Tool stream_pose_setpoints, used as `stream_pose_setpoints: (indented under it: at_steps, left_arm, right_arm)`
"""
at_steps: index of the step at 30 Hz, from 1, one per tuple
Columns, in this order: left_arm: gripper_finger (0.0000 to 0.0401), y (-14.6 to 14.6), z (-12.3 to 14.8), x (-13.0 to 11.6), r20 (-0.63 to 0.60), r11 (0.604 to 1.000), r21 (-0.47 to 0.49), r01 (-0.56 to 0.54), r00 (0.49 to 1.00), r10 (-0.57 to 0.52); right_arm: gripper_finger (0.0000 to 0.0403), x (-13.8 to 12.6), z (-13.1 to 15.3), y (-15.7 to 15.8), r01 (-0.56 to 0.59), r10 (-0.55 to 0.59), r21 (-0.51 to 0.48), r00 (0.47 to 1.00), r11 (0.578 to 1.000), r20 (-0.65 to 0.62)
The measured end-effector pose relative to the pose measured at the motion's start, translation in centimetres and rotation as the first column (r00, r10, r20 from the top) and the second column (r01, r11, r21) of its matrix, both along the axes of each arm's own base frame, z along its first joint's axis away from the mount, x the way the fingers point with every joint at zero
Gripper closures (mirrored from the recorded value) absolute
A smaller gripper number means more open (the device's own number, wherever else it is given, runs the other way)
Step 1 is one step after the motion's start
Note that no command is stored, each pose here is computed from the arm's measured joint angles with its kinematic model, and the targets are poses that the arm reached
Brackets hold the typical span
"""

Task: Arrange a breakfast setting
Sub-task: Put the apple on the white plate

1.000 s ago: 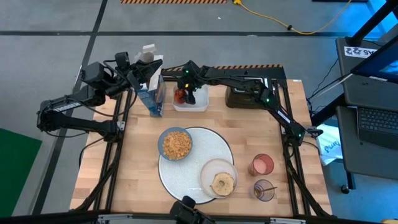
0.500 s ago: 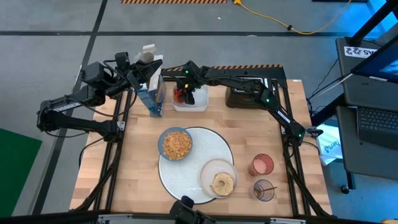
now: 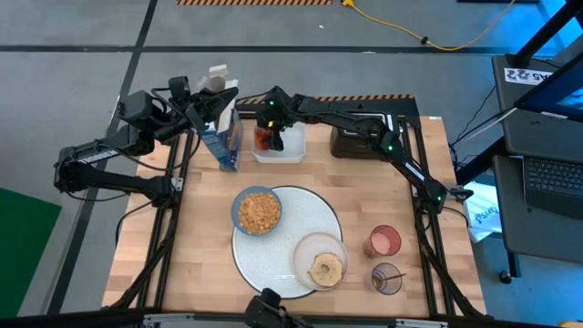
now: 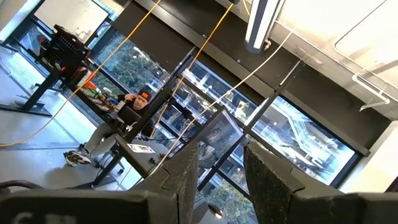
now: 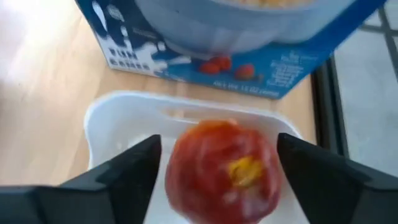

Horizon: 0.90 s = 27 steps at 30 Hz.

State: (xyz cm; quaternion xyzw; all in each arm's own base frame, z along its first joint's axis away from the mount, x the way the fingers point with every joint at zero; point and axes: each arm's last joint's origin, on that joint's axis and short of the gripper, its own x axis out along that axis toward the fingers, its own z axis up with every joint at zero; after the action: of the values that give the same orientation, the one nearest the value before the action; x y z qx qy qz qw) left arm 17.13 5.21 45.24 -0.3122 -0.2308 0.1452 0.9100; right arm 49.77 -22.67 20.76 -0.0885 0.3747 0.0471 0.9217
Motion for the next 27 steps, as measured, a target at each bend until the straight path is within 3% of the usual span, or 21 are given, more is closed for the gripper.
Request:
stream_pose_setpoints:
  at_steps: [7, 14, 17, 27]
  left_arm:
    - [0.0282, 0.0, 0.0, 0.0, -0.002, 1.000, 0.003, -0.001, 1.000, 0.001]
    - [0.0282, 0.0, 0.0, 0.0, -0.002, 1.000, 0.003, -0.001, 1.000, 0.001]
    - [0.0282, 0.0, 0.0, 0.0, -0.001, 1.000, 0.003, -0.001, 1.000, 0.001]
    - [0.0282, -0.2, 0.0, 0.2, -0.002, 1.000, 0.001, 0.016, 1.000, -0.016]
  right_arm:
    - [0.0028, -0.1, 0.1, 0.0, 0.013, -0.013, 0.027, 1.000, 1.000, -0.002]
    - [0.0032, 0.0, -0.1, -0.1, -0.001, 0.001, 0.042, 1.000, 0.999, 0.004]
    - [0.0032, -0.2, -1.2, -0.2, -0.002, 0.005, 0.110, 1.000, 0.994, -0.030]
    - [0.0033, -0.2, -3.2, -1.0, -0.012, 0.018, 0.101, 0.998, 0.995, -0.066]
